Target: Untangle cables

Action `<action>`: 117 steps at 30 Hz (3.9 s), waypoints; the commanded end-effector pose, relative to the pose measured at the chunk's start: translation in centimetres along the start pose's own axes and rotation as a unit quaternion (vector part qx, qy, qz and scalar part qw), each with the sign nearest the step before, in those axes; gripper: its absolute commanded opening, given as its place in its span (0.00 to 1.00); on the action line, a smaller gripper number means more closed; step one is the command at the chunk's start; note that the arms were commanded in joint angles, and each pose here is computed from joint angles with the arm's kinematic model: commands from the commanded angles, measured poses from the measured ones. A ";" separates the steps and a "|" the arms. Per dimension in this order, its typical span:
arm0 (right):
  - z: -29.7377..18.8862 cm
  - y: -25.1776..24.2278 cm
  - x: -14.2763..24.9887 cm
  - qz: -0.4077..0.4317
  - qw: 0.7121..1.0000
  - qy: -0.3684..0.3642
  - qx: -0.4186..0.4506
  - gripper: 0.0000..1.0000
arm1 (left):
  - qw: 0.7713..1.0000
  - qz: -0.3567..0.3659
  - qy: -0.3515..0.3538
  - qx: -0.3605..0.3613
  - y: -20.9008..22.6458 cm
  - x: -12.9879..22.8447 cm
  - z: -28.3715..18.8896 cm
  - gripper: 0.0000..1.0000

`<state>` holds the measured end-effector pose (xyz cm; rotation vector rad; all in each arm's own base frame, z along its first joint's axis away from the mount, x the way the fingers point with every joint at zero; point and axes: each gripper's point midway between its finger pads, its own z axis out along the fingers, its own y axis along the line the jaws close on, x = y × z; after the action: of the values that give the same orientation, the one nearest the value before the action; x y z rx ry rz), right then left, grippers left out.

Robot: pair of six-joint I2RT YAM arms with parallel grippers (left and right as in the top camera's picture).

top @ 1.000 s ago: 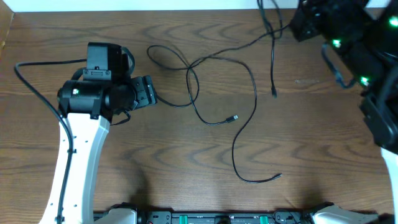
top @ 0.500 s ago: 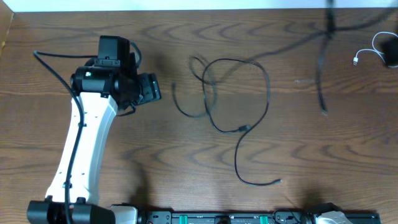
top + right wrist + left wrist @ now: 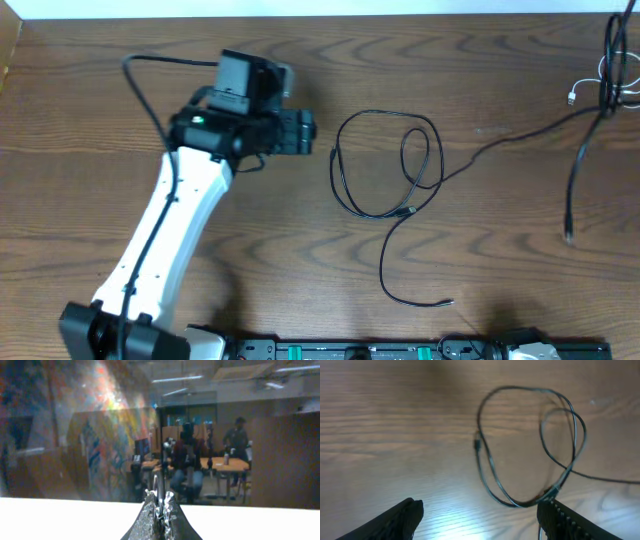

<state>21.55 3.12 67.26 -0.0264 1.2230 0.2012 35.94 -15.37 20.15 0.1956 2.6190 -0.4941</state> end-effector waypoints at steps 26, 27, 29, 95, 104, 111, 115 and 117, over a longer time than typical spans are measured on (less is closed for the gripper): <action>0.8 -3.8 -0.6 -0.066 0.992 -0.014 0.110 0.01 | 0.995 -0.016 0.097 0.004 -2.6 3.5 13.8 0.70; 0.8 -3.8 -0.5 -0.066 0.992 -0.012 0.110 0.01 | 0.995 -0.023 0.097 -0.003 -2.7 3.6 14.0 0.70; 1.0 -3.8 -0.2 -0.066 0.992 -0.008 0.110 0.01 | 0.994 -0.038 0.099 -0.017 -3.0 4.1 14.5 0.65; 2.1 -4.1 2.6 -0.073 0.990 0.042 0.113 0.01 | 0.975 -0.106 0.117 -0.157 -1.2 9.1 20.9 0.45; 2.0 -4.2 2.8 -0.074 0.989 0.047 0.115 0.01 | 0.979 -0.088 0.107 -0.152 -0.8 7.6 19.6 0.08; 1.9 -4.6 2.8 -0.074 0.988 0.047 0.126 0.01 | 0.988 -0.070 0.080 -0.116 1.5 3.2 13.0 0.08; 1.9 -4.6 2.8 -0.074 0.988 0.047 0.126 0.01 | 0.993 0.017 0.112 0.038 -0.8 3.1 9.0 0.08; 1.9 -4.6 2.8 -0.070 0.988 0.047 0.126 0.01 | 0.984 0.048 0.127 0.116 -1.9 3.8 6.8 0.08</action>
<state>25.19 -0.21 64.75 0.0828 1.3324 -0.0586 37.30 -16.90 9.91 0.0756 2.8767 -0.4088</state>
